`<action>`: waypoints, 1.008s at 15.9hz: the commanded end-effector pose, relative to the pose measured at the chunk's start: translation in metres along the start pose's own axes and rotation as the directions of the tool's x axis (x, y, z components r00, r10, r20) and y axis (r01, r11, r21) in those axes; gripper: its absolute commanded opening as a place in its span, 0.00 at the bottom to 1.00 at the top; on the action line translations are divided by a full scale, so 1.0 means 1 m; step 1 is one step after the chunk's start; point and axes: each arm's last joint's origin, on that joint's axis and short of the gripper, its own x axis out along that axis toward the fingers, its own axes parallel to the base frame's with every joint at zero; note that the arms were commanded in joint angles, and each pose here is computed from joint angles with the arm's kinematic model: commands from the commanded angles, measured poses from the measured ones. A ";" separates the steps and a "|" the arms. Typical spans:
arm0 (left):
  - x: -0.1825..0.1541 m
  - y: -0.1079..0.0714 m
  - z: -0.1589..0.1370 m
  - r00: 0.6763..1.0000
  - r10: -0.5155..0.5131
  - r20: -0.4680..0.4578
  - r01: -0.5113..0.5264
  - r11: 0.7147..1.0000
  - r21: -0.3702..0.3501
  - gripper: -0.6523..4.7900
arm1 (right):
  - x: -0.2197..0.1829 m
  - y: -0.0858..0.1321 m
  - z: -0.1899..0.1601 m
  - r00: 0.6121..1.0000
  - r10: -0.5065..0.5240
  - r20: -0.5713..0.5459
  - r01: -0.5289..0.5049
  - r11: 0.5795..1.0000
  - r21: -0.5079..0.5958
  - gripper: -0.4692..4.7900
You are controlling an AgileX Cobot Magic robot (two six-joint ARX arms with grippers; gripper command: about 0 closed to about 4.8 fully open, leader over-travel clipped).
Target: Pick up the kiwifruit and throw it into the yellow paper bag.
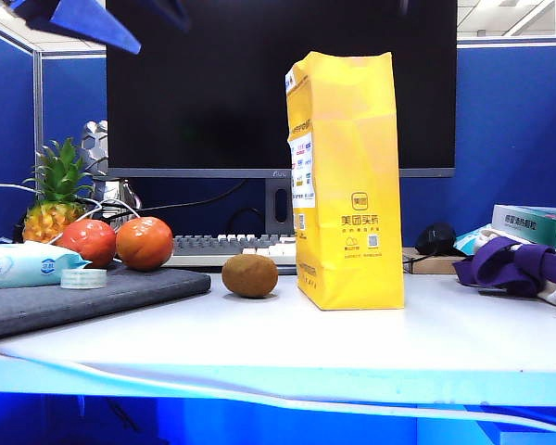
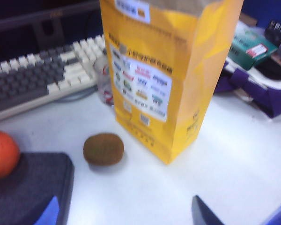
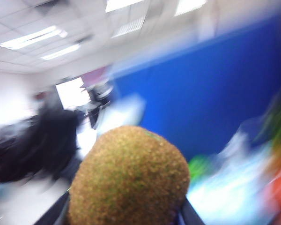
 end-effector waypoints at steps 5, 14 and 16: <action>-0.003 0.002 0.021 0.978 0.046 0.202 -0.051 0.999 0.017 0.81 | 0.043 -0.045 0.079 0.872 -0.489 0.028 0.416 0.709 -0.570 0.08; -0.004 0.005 0.027 0.952 0.158 0.262 -0.175 0.984 0.042 0.81 | 0.044 -0.090 0.068 0.758 -0.652 -0.013 0.537 0.635 -0.556 1.00; -0.005 0.005 0.030 0.946 0.148 0.288 -0.168 0.985 0.048 0.81 | 0.042 -0.086 0.072 0.748 -0.663 -0.003 0.560 0.635 -0.532 1.00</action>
